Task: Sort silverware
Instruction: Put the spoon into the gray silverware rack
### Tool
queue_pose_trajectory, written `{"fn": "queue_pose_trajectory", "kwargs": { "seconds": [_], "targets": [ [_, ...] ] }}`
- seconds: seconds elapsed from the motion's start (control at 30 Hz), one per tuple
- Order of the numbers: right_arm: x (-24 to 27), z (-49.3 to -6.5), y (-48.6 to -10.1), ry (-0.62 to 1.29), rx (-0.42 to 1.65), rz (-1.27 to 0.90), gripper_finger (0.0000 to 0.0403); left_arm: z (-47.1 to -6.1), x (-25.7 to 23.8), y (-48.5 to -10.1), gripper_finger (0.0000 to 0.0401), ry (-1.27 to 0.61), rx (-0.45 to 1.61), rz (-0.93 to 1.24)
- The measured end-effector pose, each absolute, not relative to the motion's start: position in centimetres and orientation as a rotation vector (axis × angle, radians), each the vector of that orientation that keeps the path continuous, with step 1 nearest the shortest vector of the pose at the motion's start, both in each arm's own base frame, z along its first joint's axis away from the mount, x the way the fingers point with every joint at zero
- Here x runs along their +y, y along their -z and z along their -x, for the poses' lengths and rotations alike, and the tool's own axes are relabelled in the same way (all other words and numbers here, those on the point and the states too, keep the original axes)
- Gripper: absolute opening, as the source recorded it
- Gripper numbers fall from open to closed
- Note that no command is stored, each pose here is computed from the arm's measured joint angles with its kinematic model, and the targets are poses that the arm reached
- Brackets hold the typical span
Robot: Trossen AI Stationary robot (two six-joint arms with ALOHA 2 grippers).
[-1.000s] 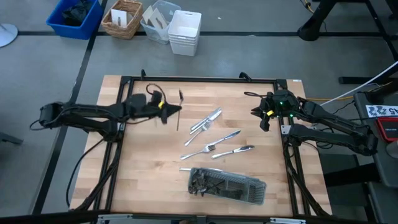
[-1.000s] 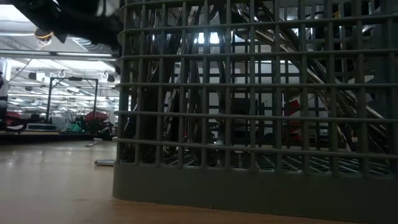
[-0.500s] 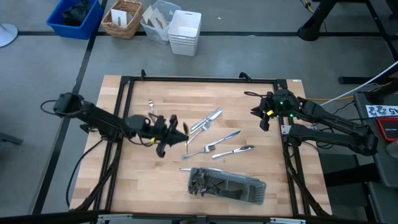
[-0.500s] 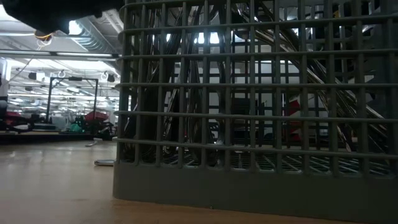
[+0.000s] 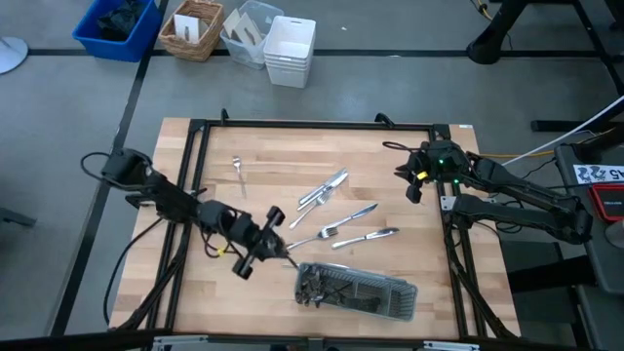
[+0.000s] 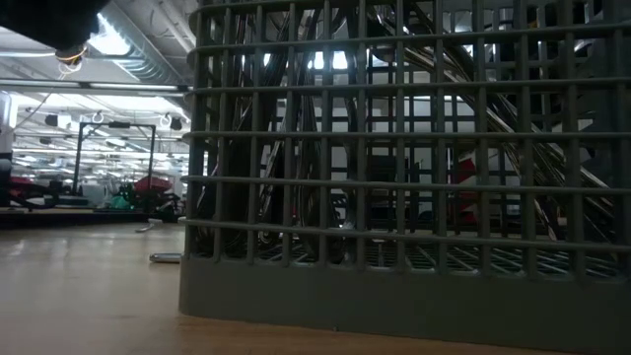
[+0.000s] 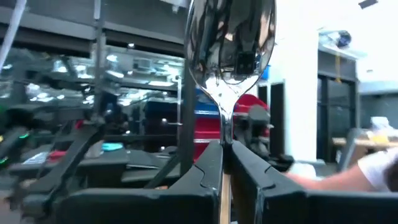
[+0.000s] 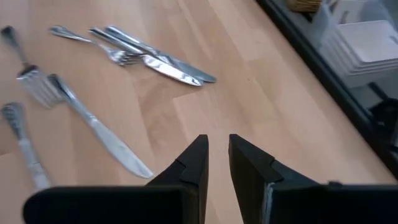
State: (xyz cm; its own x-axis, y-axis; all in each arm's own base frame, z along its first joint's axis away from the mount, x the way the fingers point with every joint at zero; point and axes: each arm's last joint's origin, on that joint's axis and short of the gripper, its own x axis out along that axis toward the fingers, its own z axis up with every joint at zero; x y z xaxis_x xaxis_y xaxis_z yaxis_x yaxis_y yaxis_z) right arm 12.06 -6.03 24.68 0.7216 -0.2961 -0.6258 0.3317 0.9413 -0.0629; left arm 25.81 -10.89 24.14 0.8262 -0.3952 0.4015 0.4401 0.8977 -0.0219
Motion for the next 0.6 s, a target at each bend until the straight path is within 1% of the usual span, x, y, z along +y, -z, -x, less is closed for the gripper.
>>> {"fn": "queue_pose_trajectory", "kwargs": {
  "seconds": [0.23,0.47,0.6],
  "targets": [
    [-6.1,-12.0,-24.7,0.381,0.687,-0.045,0.0065,-28.1,-13.4,-23.5,0.0006,0.501,-0.367,0.050],
    [-6.1,-12.0,-24.7,0.381,0.687,-0.044,0.0065,-30.7,-14.6,-21.3,0.0008,0.507,-0.293,0.050],
    [-6.1,-12.0,-24.7,0.379,0.688,-0.045,0.0065,-31.3,-14.8,-19.6,0.0008,0.504,-0.234,0.036]
  ]
}}
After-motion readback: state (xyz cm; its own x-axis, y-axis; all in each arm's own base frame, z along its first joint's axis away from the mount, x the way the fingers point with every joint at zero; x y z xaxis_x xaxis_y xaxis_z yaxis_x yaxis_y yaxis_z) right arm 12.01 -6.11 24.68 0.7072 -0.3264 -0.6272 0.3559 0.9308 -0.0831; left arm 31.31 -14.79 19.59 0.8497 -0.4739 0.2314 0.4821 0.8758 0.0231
